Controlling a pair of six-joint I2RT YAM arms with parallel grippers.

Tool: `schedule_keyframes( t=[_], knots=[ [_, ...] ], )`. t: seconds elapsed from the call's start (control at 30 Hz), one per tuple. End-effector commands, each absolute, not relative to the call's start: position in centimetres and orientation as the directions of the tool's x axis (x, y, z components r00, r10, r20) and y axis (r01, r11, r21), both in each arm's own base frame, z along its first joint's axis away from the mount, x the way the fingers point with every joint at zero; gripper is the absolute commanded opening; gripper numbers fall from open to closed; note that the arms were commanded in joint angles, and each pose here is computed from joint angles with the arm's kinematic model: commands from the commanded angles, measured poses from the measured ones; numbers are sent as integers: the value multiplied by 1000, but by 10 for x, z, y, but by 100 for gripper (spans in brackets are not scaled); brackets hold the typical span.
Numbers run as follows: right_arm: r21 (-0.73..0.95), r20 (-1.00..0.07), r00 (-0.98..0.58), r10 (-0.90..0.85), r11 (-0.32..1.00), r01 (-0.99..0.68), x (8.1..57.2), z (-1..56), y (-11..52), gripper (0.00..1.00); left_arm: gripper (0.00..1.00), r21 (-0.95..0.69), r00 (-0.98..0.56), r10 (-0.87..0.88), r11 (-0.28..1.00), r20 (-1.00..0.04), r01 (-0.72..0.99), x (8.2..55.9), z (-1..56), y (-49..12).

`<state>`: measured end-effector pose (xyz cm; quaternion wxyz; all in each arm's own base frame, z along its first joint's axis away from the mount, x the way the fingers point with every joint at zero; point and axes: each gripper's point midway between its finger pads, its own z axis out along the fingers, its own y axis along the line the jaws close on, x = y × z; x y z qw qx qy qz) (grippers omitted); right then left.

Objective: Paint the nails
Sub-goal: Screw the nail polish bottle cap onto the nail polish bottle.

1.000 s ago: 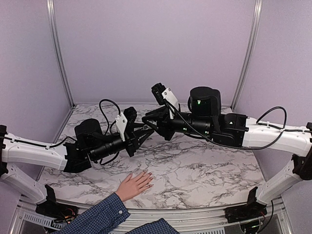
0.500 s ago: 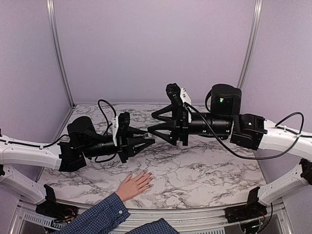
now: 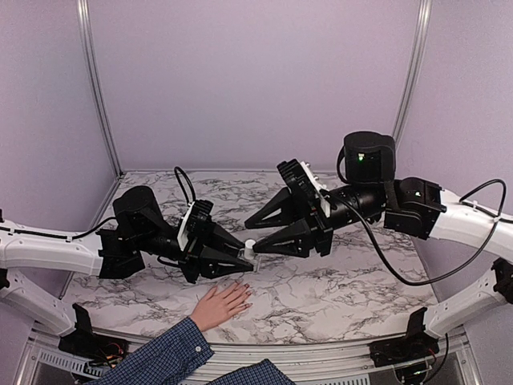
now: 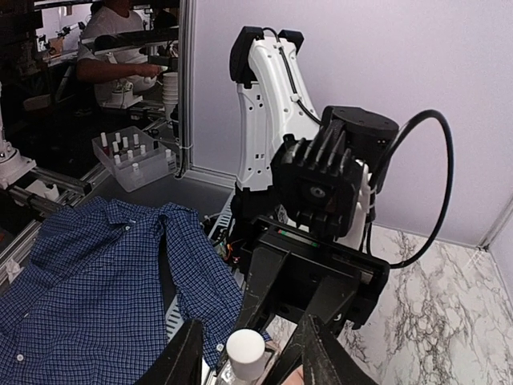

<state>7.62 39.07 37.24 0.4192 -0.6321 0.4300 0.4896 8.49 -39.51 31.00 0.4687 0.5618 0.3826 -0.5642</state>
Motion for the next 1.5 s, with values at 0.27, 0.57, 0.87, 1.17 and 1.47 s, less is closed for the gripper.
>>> schedule_keyframes(
  t=[0.27, 0.57, 0.87, 1.17, 1.47],
  knots=[
    [-109, -975, 173, -140, -381, -918, 57, 372, 400, 31, 0, 84, 50, -106, -342, -993, 936, 77, 319, -397],
    [-115, -975, 179, -134, -385, -916, 56, 374, 399, 8, 0, 91, 59, -106, -320, -993, 943, 80, 317, -397],
    [-82, -976, 145, -165, -339, -937, 65, 368, 404, 0, 0, 120, 96, -118, -215, -988, 969, 95, 320, -396],
    [-74, -976, 123, -179, -257, -964, 78, 368, 407, 0, 0, 141, 136, -116, -34, -984, 989, 121, 321, -391],
    [-76, -974, 99, -203, -115, -990, 104, 365, 412, 0, 0, 151, 164, -110, 118, -980, 981, 145, 325, -386]
  ],
)
